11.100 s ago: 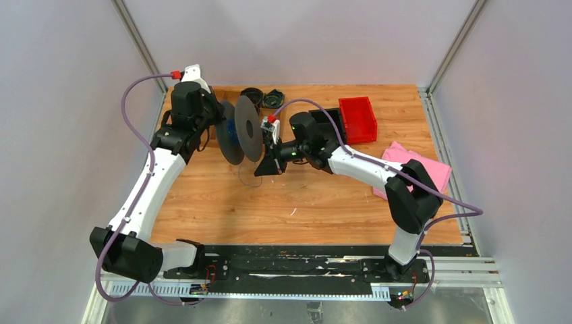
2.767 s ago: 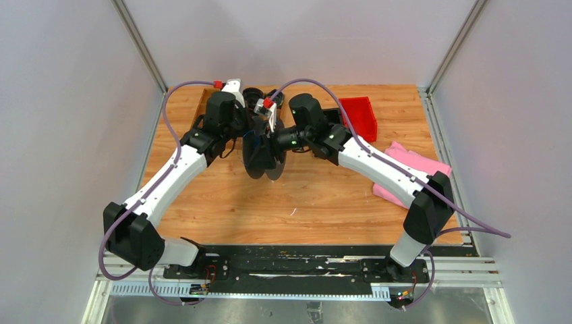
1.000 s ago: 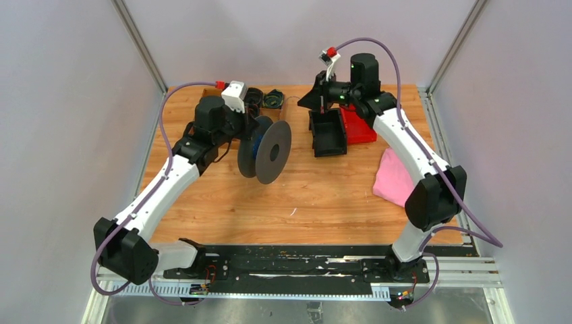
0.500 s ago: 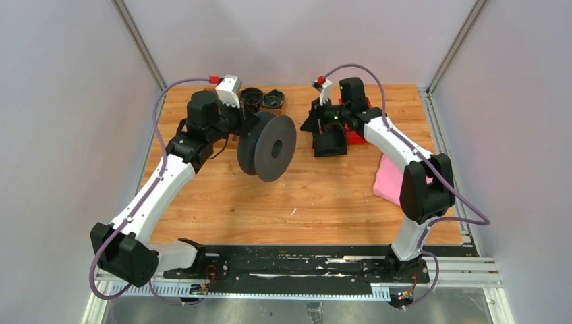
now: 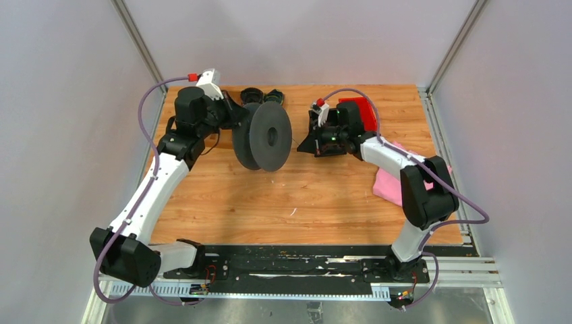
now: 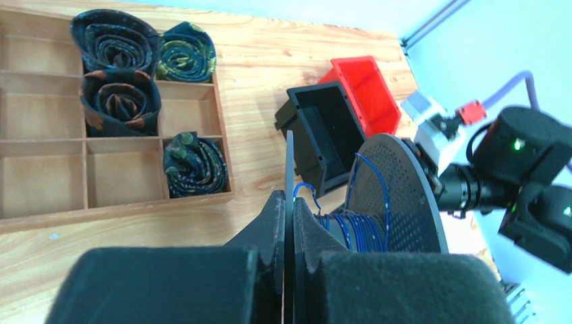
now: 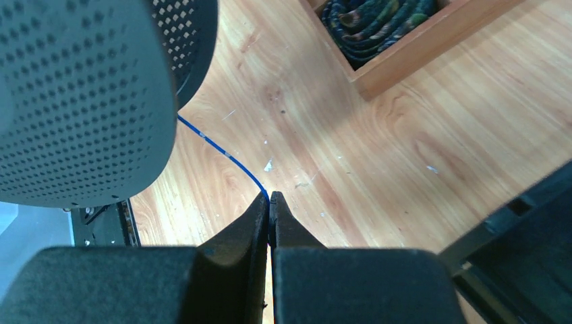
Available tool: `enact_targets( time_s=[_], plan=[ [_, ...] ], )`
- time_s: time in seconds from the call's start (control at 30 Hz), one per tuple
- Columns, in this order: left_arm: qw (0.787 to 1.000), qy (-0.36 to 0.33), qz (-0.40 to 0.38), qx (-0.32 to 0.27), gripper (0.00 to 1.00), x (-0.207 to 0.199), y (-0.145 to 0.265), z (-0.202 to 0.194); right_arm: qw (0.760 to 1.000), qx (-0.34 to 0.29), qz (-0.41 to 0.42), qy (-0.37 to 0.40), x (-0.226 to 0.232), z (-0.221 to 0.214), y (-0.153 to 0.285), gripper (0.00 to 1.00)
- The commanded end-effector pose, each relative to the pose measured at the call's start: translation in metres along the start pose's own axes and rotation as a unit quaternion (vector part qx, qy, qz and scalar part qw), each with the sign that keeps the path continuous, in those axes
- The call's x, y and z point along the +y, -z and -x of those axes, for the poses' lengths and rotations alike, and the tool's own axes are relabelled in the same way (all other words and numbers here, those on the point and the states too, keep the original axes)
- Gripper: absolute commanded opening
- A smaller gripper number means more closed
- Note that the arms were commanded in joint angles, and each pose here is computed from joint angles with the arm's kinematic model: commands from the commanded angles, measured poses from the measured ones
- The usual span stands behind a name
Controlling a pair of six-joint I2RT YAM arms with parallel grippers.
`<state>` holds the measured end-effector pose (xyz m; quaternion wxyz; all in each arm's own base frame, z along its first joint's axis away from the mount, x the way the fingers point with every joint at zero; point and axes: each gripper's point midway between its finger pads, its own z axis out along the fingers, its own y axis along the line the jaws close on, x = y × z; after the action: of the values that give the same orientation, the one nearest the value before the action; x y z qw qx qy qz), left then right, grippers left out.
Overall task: Wrap the cables
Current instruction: Wrap the cable around the cable reel.
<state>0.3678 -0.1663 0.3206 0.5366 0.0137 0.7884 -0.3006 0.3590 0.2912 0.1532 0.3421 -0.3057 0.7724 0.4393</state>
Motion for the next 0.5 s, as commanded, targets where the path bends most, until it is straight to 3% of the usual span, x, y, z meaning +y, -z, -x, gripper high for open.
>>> enact_targets(
  time_s=[0.0, 0.17, 0.47],
  plan=[
    [0.996, 0.043, -0.004, -0.075, 0.00, -0.009, 0.009, 0.049, 0.999, -0.030, 0.025, 0.008, 0.028, 0.007, -0.010, 0.01],
    [0.995, 0.064, -0.006, -0.071, 0.00, -0.007, 0.006, 0.043, 0.999, -0.028, 0.031, 0.010, 0.042, 0.007, -0.021, 0.01],
    [0.985, 0.122, 0.097, -0.069, 0.00, 0.040, 0.001, 0.028, 0.994, -0.077, 0.066, -0.031, 0.085, 0.017, -0.027, 0.01]
  ],
)
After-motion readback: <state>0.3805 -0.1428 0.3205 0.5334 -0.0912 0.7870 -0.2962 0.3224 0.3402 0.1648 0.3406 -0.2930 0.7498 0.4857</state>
